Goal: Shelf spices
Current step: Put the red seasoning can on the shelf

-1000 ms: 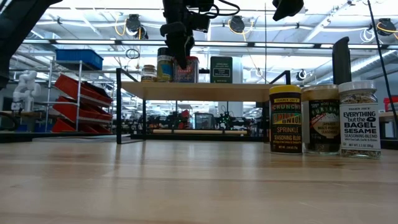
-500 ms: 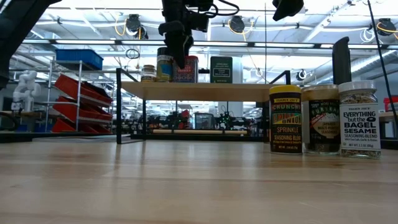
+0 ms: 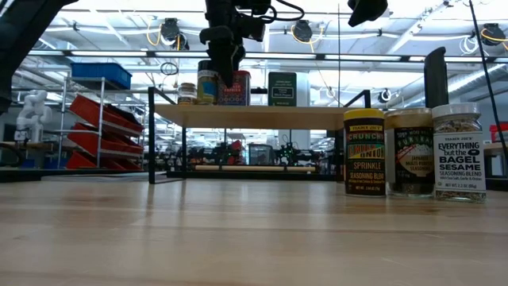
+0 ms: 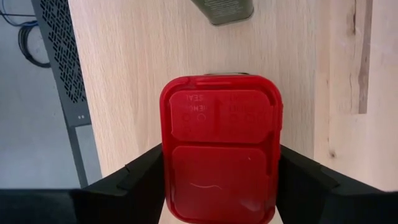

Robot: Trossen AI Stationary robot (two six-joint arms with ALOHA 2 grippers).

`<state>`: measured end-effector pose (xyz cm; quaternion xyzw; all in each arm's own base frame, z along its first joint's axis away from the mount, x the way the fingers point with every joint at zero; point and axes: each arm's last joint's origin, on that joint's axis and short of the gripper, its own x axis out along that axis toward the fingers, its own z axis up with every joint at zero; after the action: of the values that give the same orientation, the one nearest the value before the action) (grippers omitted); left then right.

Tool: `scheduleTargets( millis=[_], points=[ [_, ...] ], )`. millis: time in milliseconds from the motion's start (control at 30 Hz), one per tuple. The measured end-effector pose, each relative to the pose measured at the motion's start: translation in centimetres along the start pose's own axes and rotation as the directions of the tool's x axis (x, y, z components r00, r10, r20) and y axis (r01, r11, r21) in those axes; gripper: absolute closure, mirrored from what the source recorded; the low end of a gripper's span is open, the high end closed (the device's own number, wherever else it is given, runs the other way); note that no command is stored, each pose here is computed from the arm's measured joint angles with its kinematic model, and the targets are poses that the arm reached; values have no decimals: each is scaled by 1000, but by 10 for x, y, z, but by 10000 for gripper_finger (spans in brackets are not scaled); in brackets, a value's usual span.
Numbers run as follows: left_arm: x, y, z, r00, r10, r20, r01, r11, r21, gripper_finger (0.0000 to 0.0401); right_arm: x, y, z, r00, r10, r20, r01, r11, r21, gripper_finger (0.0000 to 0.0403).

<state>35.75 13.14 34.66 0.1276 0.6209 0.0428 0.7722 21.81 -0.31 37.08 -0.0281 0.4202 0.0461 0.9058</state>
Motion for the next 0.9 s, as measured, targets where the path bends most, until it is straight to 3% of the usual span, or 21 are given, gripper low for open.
scheduleTargets(
  millis=[900],
  points=[
    [0,0,-5,999,2,-52,-3,1000,-6,157,0,0,0,1000,0,0,0,1000,0,129]
  ],
)
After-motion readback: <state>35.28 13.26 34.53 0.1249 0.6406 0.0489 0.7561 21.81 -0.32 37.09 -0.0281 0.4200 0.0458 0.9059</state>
